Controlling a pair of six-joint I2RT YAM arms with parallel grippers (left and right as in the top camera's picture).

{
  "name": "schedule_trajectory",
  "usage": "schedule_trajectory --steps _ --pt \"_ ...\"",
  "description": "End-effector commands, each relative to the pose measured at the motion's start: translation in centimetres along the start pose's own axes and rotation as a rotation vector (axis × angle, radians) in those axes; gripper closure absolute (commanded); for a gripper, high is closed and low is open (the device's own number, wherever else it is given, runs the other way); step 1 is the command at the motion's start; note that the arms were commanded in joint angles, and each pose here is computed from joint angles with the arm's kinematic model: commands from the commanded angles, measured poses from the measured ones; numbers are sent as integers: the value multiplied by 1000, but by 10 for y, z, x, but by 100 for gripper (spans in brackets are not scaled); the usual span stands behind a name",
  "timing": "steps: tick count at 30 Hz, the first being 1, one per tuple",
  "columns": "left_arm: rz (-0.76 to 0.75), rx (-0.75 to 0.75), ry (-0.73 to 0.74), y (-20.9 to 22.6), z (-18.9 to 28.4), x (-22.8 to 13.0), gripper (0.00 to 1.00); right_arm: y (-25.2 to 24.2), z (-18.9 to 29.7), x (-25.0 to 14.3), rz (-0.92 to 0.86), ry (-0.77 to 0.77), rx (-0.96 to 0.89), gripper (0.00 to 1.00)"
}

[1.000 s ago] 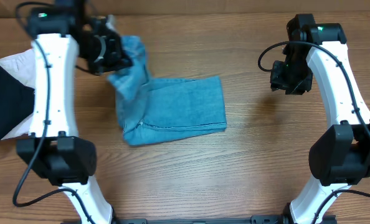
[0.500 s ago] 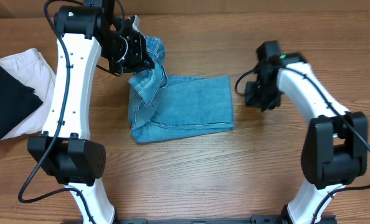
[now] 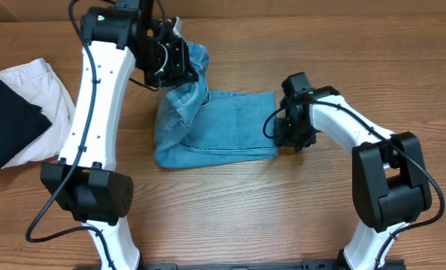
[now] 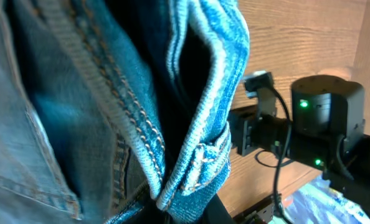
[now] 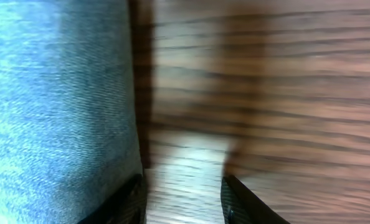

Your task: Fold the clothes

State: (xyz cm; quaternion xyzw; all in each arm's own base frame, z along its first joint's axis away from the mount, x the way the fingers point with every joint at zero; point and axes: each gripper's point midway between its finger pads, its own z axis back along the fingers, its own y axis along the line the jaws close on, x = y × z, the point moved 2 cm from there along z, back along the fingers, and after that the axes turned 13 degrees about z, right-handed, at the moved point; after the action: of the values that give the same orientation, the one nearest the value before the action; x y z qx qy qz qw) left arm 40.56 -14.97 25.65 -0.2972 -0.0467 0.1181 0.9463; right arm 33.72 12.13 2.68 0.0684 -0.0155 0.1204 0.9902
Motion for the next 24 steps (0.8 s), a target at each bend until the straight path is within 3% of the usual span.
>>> schedule_trajectory --steps 1,8,11,19,20,24 --pt "-44 -62 -8 -27 10 -13 92 15 5 1 24 -19 44 58" --pt "-76 -45 17 -42 -2 -28 92 15 5 1 24 -17 44 58" --pt "-97 -11 13 -45 -8 -34 84 15 5 0 23 -15 44 58" --pt "-151 40 18 -54 -20 -48 84 14 5 -2 22 -7 43 58" --pt "-157 39 22 -56 -21 -50 81 14 5 -2 22 -7 43 58" --pt "-176 37 29 -60 -24 -55 55 14 5 -2 22 -6 43 58"
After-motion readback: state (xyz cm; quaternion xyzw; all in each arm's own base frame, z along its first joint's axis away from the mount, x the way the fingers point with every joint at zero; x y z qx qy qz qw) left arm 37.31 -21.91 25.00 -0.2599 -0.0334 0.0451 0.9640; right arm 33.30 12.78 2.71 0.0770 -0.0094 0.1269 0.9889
